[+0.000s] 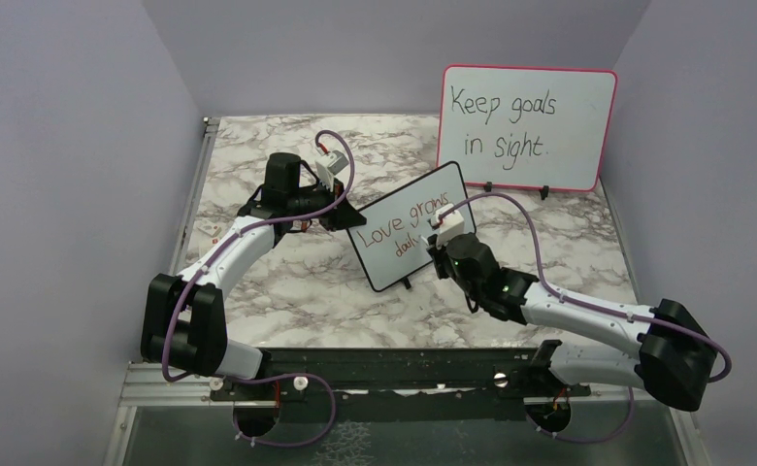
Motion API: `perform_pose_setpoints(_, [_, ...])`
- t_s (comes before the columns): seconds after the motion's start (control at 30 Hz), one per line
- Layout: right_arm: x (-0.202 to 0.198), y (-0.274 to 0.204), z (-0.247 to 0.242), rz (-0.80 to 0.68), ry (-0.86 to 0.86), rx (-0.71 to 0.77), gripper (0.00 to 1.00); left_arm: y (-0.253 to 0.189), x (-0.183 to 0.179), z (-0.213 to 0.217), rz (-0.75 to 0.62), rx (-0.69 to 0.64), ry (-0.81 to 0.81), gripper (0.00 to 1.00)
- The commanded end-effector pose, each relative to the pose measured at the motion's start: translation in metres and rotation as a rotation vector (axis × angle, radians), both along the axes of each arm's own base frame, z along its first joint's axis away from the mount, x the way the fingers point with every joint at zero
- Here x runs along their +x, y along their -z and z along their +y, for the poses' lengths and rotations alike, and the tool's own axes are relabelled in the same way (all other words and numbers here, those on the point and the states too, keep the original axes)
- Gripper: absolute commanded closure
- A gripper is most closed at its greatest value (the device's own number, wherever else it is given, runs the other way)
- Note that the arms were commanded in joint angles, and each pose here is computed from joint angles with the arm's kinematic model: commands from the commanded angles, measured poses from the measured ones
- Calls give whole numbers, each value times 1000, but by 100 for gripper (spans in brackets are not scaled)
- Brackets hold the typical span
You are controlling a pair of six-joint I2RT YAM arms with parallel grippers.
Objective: Write a sentence on the whiteboard
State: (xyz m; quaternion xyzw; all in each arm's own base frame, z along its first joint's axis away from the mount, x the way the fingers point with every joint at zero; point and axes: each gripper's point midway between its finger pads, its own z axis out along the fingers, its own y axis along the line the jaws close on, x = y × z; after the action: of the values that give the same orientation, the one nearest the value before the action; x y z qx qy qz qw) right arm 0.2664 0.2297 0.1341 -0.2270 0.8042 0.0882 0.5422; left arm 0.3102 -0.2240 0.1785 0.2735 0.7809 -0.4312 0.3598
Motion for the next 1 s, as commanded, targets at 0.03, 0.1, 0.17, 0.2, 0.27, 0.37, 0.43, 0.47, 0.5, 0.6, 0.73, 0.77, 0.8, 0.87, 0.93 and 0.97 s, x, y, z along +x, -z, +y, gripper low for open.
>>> perform_pose_setpoints(0.03, [9, -15, 8, -27, -1, 33, 100, 61, 11, 36, 54, 229, -131, 100])
perform_pose_setpoints(0.1, [7, -13, 8, -13, -8, 26, 100, 62, 11, 36, 55, 231, -132, 100])
perform_pose_setpoints(0.17, [5, -10, 8, 3, -14, 18, 100, 62, 11, 36, 56, 230, -131, 100])
perform_pose_setpoints(0.2, [4, -7, 7, 12, -17, 10, 100, 61, 11, 36, 55, 229, -131, 100])
perform_pose_setpoints(0.27, [1, -3, 6, 31, -24, 0, 100, 62, 11, 36, 57, 229, -131, 100])
perform_pose_setpoints(0.37, [-4, 4, 5, 63, -33, -15, 99, 62, 11, 36, 58, 230, -133, 100])
perform_pose_setpoints(0.43, [-7, 9, 4, 84, -36, -25, 100, 62, 11, 36, 58, 230, -132, 100])
perform_pose_setpoints(0.47, [-8, 10, 4, 90, -37, -25, 100, 62, 11, 36, 58, 231, -132, 100])
perform_pose_setpoints(0.5, [-8, 11, 4, 94, -39, -25, 100, 62, 11, 36, 58, 230, -133, 100])
perform_pose_setpoints(0.6, [-14, 21, 2, 132, -47, -51, 100, 62, 11, 36, 58, 230, -132, 100])
perform_pose_setpoints(0.73, [-19, 29, 4, 166, -68, -60, 100, 62, 11, 36, 58, 230, -134, 100])
perform_pose_setpoints(0.77, [-20, 30, 4, 175, -73, -65, 100, 62, 11, 36, 60, 230, -135, 100])
perform_pose_setpoints(0.8, [-21, 32, 4, 182, -75, -70, 100, 62, 11, 36, 59, 230, -135, 100])
perform_pose_setpoints(0.87, [-23, 31, 4, 189, -81, -67, 100, 62, 11, 37, 58, 231, -136, 100])
perform_pose_setpoints(0.93, [-24, 28, 5, 186, -85, -57, 100, 62, 11, 37, 59, 231, -136, 100])
perform_pose_setpoints(0.97, [-23, 25, 6, 180, -89, -50, 99, 62, 11, 37, 59, 231, -136, 100])
